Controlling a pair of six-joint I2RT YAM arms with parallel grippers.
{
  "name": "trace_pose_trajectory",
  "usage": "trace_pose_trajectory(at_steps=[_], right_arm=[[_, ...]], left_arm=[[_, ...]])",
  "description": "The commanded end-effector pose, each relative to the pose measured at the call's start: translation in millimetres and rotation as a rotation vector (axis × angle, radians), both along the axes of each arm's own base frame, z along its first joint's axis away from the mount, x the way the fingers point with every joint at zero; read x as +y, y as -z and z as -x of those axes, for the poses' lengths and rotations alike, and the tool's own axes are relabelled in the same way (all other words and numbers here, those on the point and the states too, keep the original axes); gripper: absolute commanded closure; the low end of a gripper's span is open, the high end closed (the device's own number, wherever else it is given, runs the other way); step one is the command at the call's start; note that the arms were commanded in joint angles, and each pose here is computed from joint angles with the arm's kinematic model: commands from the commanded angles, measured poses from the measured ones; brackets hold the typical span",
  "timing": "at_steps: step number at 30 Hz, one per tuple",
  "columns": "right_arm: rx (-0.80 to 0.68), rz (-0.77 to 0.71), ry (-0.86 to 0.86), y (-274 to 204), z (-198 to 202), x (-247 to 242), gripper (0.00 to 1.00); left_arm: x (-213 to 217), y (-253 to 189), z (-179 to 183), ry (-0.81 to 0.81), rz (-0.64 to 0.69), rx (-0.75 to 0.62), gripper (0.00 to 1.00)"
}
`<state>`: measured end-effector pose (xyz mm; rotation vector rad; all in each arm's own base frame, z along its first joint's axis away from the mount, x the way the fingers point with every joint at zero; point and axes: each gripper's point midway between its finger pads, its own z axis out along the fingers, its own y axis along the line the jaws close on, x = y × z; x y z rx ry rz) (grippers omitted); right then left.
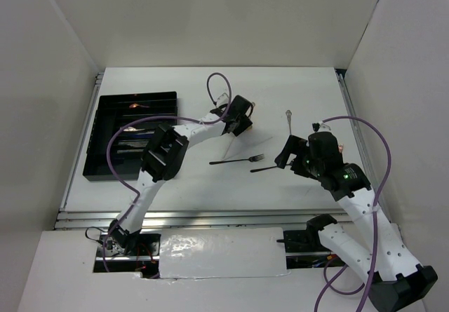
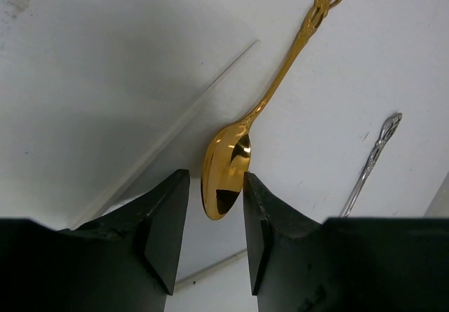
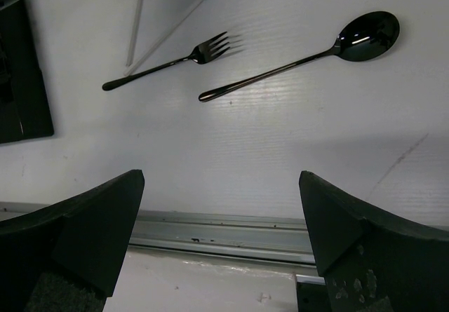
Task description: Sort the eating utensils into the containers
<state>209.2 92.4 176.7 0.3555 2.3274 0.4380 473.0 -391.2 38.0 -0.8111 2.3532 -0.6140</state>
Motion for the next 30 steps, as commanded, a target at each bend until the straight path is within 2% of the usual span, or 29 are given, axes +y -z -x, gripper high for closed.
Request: trace_pose_trajectory(at_steps=[1, 5, 9, 12, 14, 15, 16, 18, 20, 22, 23, 24, 25, 26, 27, 28, 30], right_arm=[[0.01, 0.006, -0.009, 2.2, 2.8, 0.6, 0.0], [0.021, 0.01, -0.015, 4.1, 2.6, 1.5, 0.0], [0.017, 0.012, -0.008, 3.9, 2.3, 0.7, 0.0], [0.017, 0.01, -0.003, 4.1, 2.3, 0.3, 0.0], [0.011, 0.013, 0.005, 3.9, 1.6, -1.3, 0.0], [0.006, 0.012, 0.011, 3.2, 0.8, -1.7, 0.0], [0.003, 0.012, 0.018, 2.1, 0.7, -2.6, 0.0], [0.003, 0.015, 0.032, 1.4, 1.4, -4.9, 0.0], [-0.012, 0.012, 0.053, -0.8, 1.1, -7.5, 0.0], [-0.029, 0.012, 0.063, -4.3, 1.1, -9.4, 0.0], [-0.032, 0.012, 0.062, -4.9, 1.4, -9.4, 0.0], [-0.036, 0.013, 0.068, -5.8, 0.5, -10.2, 0.0], [-0.035, 0.015, 0.067, -5.8, 0.6, -10.2, 0.0], [-0.039, 0.018, 0.067, -7.0, 0.1, -10.8, 0.0], [-0.036, 0.021, 0.068, -5.8, 0.3, -11.1, 0.0], [-0.04, 0.019, 0.073, -6.6, -0.7, -11.2, 0.0], [-0.04, 0.019, 0.074, -4.7, -1.8, -11.1, 0.0]], left_arm=[[-3.0, 13.5, -4.2, -0.014, 0.009, 0.009, 0.52], [-6.0, 11.5, -5.9, -0.011, 0.024, 0.0, 0.66], [-7.4, 6.2, -8.5, 0.008, 0.032, -0.023, 0.7], [-2.2, -3.1, -9.4, 0.014, 0.025, -0.037, 0.84], [-4.5, -28.2, -10.7, 0.04, 0.065, -0.085, 1.0], [0.6, -23.5, -6.6, 0.058, 0.071, -0.089, 1.0], [-7.6, -55.7, -8.6, 0.12, 0.126, -0.164, 1.0], [0.8, -74.9, -8.5, 0.166, 0.134, -0.204, 1.0], [12.4, -111.3, -7.3, 0.297, 0.11, -0.278, 1.0], [26.0, -144.7, -3.9, 0.454, 0.055, -0.364, 1.0], [37.0, -168.8, 1.5, 0.608, 0.061, -0.444, 1.0], [59.1, -174.8, -2.2, 0.664, 0.056, -0.459, 1.0], [62.7, -190.5, 12.3, 0.796, 0.103, -0.478, 1.0], [79.1, -198.0, 12.7, 0.906, 0.01, -0.545, 1.0], [110.0, -200.3, 5.0, 0.919, -0.049, -0.539, 1.0], [132.5, -197.2, 13.2, 0.94, -0.105, -0.472, 1.0], [185.5, -208.8, 4.4, 1.001, -0.323, -0.551, 1.0]])
